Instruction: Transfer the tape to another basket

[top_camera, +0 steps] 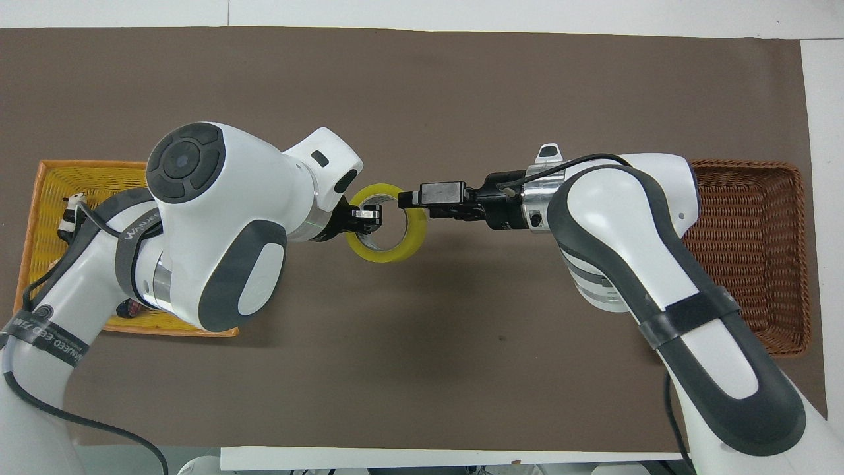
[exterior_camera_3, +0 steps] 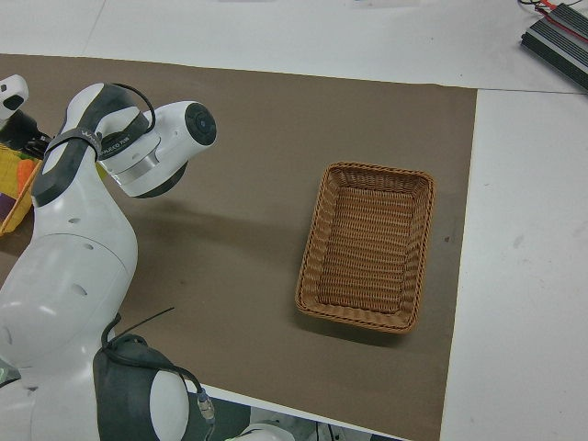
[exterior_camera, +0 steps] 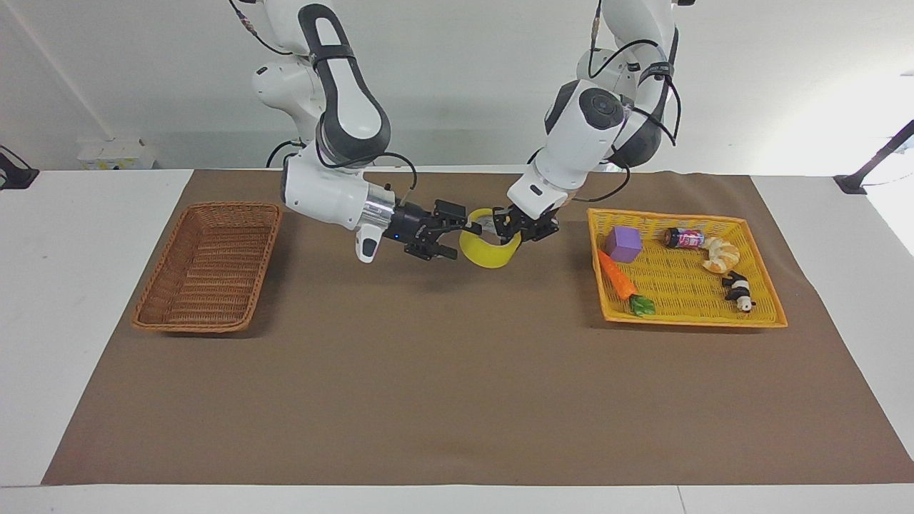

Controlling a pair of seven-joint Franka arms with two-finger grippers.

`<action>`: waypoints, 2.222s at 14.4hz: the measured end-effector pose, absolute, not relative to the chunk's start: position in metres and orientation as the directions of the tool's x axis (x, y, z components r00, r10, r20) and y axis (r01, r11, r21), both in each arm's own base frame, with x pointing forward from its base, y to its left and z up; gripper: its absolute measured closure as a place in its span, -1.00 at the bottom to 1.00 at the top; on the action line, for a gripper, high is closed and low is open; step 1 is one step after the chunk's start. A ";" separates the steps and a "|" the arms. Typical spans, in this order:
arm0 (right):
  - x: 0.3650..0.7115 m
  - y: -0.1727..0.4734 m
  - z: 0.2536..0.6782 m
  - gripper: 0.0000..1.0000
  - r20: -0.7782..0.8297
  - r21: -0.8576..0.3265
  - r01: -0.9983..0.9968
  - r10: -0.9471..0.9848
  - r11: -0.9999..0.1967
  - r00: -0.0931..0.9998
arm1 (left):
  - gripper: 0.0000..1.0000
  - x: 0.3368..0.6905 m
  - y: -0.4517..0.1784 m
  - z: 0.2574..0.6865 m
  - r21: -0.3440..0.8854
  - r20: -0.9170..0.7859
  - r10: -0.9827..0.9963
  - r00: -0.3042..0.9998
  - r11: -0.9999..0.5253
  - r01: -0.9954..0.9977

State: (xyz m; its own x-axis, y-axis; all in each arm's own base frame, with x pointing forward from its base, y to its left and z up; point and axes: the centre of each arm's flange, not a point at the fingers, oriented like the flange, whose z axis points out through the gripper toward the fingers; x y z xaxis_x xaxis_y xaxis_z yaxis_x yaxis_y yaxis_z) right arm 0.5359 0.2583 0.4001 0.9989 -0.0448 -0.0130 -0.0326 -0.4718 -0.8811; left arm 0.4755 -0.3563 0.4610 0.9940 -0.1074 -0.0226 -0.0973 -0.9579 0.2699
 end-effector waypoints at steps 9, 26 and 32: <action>0.527 0.266 0.392 -0.94 -0.029 -0.878 -0.039 -0.028 -0.477 0.999 | 0.57 0.476 -0.356 0.461 0.270 -0.023 -0.107 0.994 -0.958 -0.097; 0.524 0.267 0.395 -0.10 -0.030 -0.882 -0.037 -0.022 -0.471 0.999 | 0.27 0.477 -0.357 0.463 0.279 -0.018 -0.103 0.995 -0.956 -0.093; 0.524 0.265 0.393 -0.08 -0.033 -0.883 -0.035 -0.014 -0.468 0.999 | -1.00 0.500 -0.324 0.539 0.296 -0.028 -0.079 0.996 -0.953 -0.067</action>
State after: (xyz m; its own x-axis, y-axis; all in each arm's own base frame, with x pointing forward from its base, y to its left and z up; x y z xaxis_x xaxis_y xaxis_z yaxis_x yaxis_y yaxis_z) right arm 0.5235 0.2647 0.3926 0.9994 -0.0136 -0.0326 -0.0352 -0.4683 -0.8829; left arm 0.5000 -0.3240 0.5387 0.9965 -0.0792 -0.0280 -0.0675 -0.9529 0.2955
